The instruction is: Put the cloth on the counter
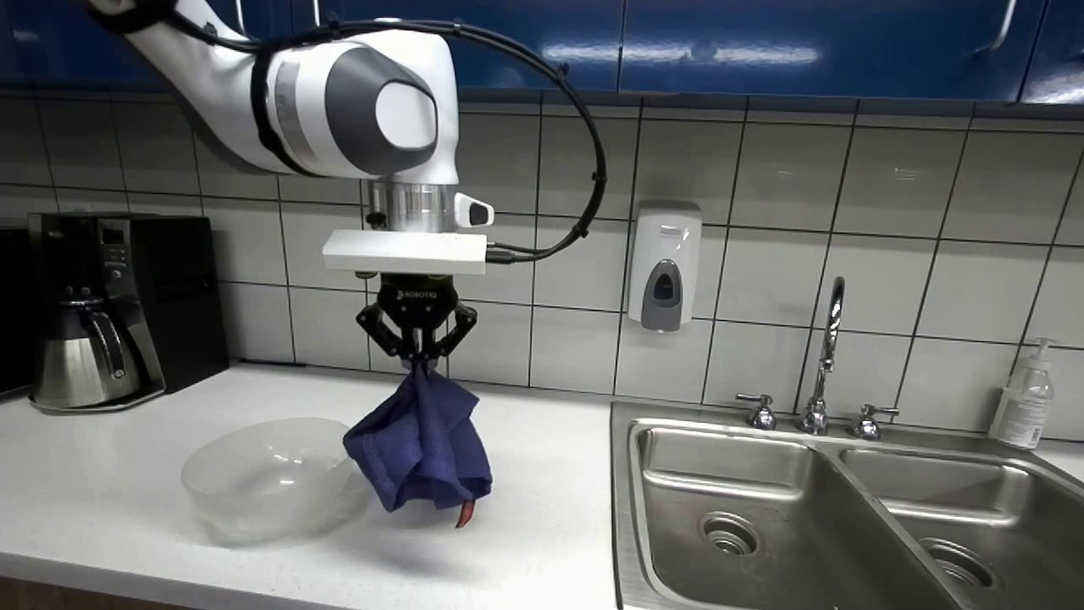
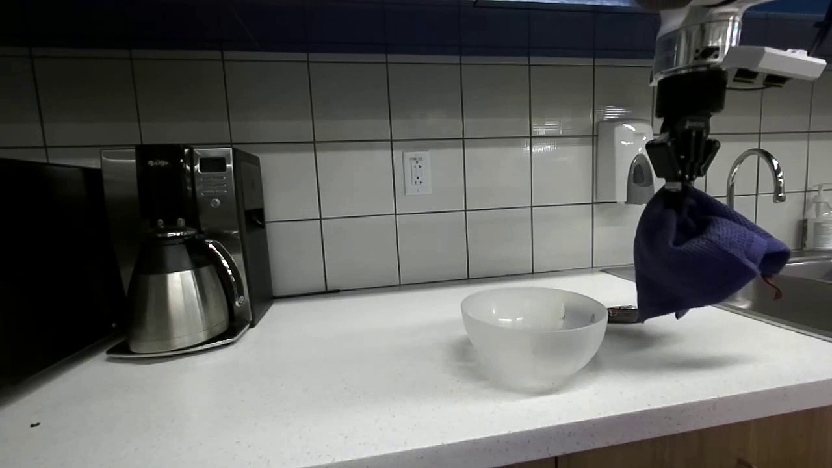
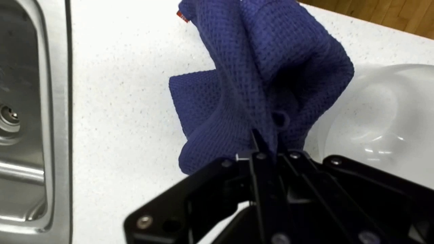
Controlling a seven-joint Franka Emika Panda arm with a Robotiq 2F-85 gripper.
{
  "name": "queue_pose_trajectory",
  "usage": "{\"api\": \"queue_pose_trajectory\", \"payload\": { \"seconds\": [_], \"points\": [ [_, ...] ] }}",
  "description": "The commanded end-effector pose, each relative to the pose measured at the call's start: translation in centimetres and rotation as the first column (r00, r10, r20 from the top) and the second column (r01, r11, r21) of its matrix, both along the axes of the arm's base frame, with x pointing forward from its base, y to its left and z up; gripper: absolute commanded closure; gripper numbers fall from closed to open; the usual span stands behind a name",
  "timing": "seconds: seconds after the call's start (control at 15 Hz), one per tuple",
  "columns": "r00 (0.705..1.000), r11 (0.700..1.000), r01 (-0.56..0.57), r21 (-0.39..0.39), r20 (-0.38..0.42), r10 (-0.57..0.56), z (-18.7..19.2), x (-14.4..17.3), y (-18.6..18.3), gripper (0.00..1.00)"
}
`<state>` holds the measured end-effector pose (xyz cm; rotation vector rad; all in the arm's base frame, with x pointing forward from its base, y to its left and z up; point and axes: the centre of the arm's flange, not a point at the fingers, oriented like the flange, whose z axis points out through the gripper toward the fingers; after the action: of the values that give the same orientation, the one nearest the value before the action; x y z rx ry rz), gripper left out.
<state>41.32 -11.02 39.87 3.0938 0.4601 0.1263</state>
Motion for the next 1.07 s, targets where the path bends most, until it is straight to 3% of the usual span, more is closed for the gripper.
{"api": "queue_pose_trajectory", "payload": {
  "seconds": [0.0,0.33,0.67,0.73,0.87,1.0],
  "points": [
    [0.996,0.996,0.085,0.008,-0.038,-0.084,-3.5,-1.0,0.8,0.99],
    [0.984,0.985,0.171,-0.034,-0.052,-0.173,-8.6,-0.1,0.3,0.99],
    [0.974,0.97,0.225,-0.094,-0.005,-0.227,-12.8,1.3,-0.1,0.99],
    [0.97,0.966,0.239,-0.1,-0.015,-0.242,-12.9,1.3,0.1,0.7],
    [0.967,0.964,0.244,-0.102,-0.049,-0.25,-12.3,0.8,0.6,0.64],
    [0.965,0.965,0.24,-0.105,-0.085,-0.249,-10.7,0.0,1.0,0.49]
  ]
}}
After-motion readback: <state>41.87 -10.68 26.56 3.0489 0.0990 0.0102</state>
